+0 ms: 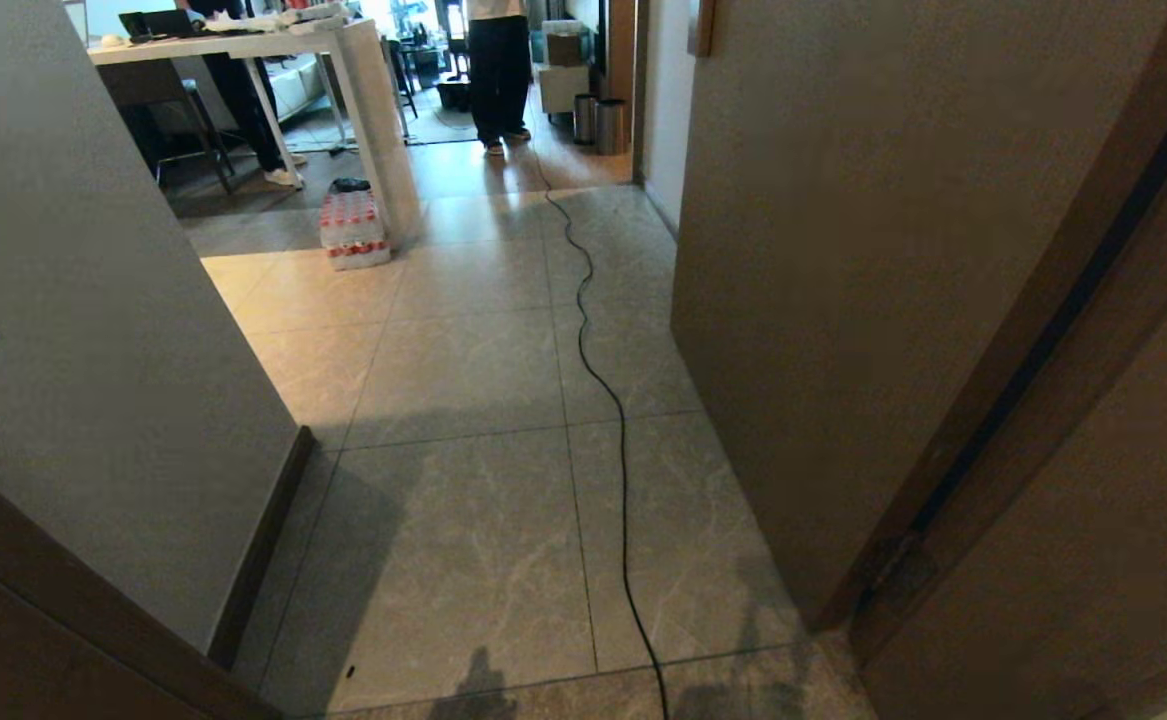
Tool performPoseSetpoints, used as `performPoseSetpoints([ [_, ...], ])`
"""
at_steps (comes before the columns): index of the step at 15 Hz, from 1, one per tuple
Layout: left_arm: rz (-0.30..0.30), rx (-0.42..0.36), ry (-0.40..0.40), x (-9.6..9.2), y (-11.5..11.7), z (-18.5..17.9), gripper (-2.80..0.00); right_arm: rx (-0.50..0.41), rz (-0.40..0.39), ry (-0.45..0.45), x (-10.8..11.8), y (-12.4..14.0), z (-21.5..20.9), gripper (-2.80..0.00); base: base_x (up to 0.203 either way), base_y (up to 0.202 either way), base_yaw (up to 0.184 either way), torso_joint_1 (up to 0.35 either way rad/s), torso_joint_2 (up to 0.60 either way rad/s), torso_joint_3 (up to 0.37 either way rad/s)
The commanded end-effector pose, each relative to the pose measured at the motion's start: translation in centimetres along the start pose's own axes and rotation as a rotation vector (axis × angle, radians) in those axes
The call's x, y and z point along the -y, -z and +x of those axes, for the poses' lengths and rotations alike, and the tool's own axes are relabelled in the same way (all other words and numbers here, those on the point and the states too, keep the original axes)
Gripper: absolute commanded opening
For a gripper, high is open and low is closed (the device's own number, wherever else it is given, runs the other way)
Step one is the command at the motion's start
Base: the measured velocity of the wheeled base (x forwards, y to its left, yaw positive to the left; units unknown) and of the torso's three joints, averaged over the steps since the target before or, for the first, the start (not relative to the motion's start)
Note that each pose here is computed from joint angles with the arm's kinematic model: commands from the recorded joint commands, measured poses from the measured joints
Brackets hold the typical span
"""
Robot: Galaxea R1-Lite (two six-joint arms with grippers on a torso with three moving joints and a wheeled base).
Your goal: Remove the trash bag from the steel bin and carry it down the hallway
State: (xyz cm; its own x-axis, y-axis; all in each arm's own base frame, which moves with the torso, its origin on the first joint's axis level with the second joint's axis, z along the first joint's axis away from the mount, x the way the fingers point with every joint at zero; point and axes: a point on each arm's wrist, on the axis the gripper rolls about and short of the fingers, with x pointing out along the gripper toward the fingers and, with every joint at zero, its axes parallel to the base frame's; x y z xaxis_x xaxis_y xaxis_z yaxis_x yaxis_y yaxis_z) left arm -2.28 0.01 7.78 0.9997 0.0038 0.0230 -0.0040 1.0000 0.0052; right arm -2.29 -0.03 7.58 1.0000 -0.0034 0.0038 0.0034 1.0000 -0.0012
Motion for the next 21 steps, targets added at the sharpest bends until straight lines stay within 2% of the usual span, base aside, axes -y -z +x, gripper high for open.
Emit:
performPoseSetpoints([
  [1,-0.002,-0.011,-0.002,0.00,0.30,0.08,-2.80,-0.001,0.000,0.000,0.00,0.00,0.01,-2.80,0.000,0.000,0.000,0.000,0.00,0.000],
  [21,-0.007,-0.011,-0.004,0.00,0.30,0.08,-2.80,-0.001,0.000,0.000,0.00,0.00,0.01,-2.80,0.000,0.000,0.000,0.000,0.00,0.000],
])
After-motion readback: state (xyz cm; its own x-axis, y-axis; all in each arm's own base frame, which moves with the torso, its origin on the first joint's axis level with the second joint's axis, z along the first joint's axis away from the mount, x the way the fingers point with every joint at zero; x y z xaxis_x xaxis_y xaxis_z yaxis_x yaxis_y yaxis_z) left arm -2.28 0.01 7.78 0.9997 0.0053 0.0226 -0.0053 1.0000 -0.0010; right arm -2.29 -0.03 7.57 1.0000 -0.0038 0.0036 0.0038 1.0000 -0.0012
